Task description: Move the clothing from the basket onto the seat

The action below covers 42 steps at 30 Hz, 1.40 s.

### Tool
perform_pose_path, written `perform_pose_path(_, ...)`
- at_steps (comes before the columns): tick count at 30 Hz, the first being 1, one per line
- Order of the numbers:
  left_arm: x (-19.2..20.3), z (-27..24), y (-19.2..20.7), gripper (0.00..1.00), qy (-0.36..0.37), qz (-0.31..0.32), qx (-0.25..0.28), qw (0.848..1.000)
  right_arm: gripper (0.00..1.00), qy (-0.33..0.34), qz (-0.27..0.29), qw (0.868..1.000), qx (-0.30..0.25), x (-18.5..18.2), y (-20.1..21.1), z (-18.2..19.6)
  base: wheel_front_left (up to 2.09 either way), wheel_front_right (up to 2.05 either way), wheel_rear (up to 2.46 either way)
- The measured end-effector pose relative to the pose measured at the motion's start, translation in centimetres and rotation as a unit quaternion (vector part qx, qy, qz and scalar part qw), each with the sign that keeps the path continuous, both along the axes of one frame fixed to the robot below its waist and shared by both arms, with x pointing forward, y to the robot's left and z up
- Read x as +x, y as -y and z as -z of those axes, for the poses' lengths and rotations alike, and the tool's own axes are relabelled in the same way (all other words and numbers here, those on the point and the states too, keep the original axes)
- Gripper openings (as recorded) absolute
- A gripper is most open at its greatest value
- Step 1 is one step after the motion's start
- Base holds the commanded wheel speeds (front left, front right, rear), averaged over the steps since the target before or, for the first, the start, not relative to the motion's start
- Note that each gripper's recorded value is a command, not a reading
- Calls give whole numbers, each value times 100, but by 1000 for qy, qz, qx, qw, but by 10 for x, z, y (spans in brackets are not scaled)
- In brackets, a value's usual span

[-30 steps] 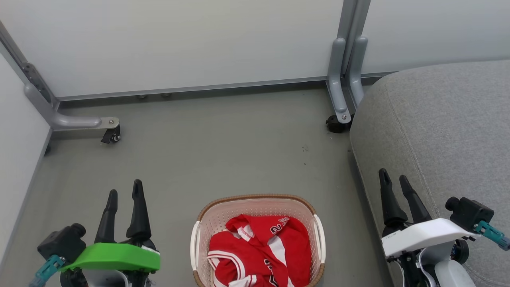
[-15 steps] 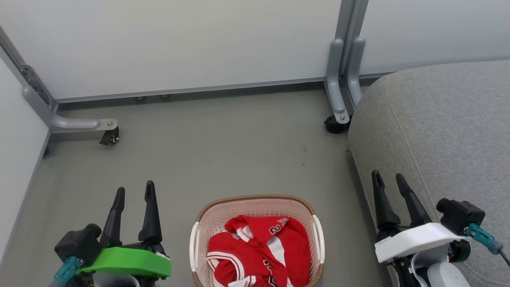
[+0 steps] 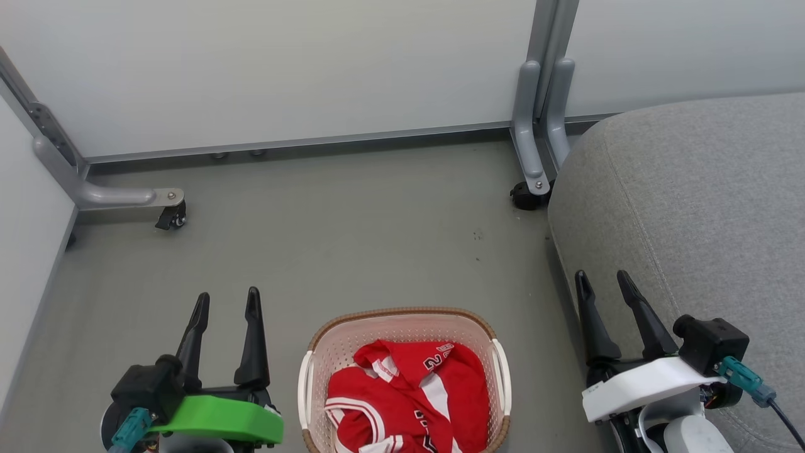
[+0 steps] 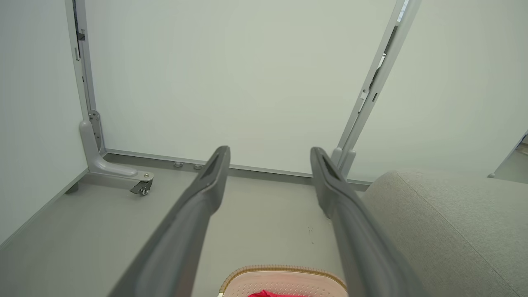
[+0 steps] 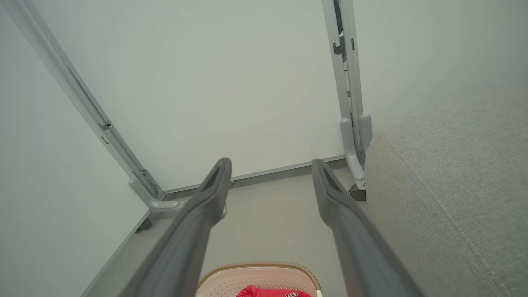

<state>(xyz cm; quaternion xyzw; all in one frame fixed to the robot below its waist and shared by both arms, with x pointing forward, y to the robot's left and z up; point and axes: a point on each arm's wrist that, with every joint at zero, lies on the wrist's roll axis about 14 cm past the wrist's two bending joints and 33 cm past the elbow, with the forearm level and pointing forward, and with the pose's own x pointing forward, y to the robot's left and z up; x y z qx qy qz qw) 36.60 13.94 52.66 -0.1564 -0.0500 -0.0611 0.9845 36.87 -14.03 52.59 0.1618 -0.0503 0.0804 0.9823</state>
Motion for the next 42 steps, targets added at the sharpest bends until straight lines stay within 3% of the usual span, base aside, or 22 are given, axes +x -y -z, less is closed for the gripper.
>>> perform_pose_path(13, -4, 4, 9, 100, 7, 12, 43, 999, 100, 12, -10, 999, -52, -5, -7, 1, 0, 0, 0)
perform_pose_path(30, -6, 8, 6, 100, 9, 6, 54, 998, 100, 28, -22, 994, -103, -7, -15, 1, 0, 0, 0)
perform_pose_path(42, -5, 9, 6, 100, 8, 5, 55, 998, 100, 25, -22, 994, -105, -6, -15, 4, 0, 0, 0)
